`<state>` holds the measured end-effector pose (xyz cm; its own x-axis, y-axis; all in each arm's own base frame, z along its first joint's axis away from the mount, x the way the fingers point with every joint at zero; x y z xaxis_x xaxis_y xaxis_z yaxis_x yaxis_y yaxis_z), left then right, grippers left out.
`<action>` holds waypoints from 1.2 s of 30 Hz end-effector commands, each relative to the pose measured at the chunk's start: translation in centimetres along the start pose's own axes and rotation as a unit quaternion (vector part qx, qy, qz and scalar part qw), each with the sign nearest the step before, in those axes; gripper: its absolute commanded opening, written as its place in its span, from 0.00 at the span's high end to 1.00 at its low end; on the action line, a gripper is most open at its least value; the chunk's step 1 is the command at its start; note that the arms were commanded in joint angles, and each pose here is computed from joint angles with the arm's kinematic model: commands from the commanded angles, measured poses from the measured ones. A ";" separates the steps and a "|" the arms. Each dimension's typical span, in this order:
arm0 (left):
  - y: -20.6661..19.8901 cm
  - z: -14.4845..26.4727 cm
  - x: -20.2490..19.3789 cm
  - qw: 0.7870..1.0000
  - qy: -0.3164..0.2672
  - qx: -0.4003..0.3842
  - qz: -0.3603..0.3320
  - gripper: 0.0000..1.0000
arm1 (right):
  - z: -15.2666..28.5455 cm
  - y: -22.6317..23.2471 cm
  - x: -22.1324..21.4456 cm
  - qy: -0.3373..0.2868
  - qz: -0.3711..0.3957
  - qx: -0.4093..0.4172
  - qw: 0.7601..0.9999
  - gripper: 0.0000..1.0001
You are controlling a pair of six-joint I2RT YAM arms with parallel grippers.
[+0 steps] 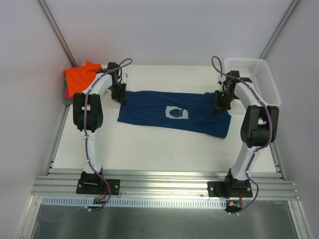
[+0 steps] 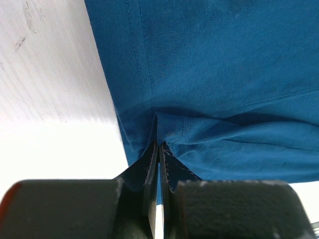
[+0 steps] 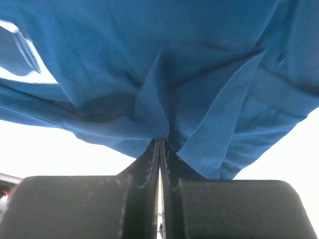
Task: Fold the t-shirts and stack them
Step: Fold the other side of the tshirt into a rectangle
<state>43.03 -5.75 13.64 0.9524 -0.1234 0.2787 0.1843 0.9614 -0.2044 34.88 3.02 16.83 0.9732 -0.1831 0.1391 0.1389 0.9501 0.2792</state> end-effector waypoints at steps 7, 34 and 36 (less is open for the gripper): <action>0.5 1.1 0.7 1.000 -0.018 0.016 0.004 1.00 | 1.7 0.3 3.0 -0.056 0.005 0.004 0.998 1.00; -1.1 2.7 2.1 0.998 -0.049 0.034 -0.037 0.90 | 2.0 3.4 7.0 -0.116 0.056 0.017 0.991 0.99; -1.1 2.9 2.0 0.997 -0.050 0.049 -0.039 0.38 | 1.1 4.0 6.8 -0.107 0.065 0.014 0.992 1.00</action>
<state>44.01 -6.05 14.83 0.9282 -0.1631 0.3345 0.2195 0.9658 -0.1381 41.67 3.92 21.18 0.9094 -0.1617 0.3831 0.0448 0.9541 0.2963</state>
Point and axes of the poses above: each gripper's point midway between its finger pads, its own z axis back along the fingers, its own y axis along the line the jaws close on, x = y × z, the point moved 10 cm from there along z, back along the fingers, and after that the axes turned 5 degrees about -z, right-handed, at the moved point
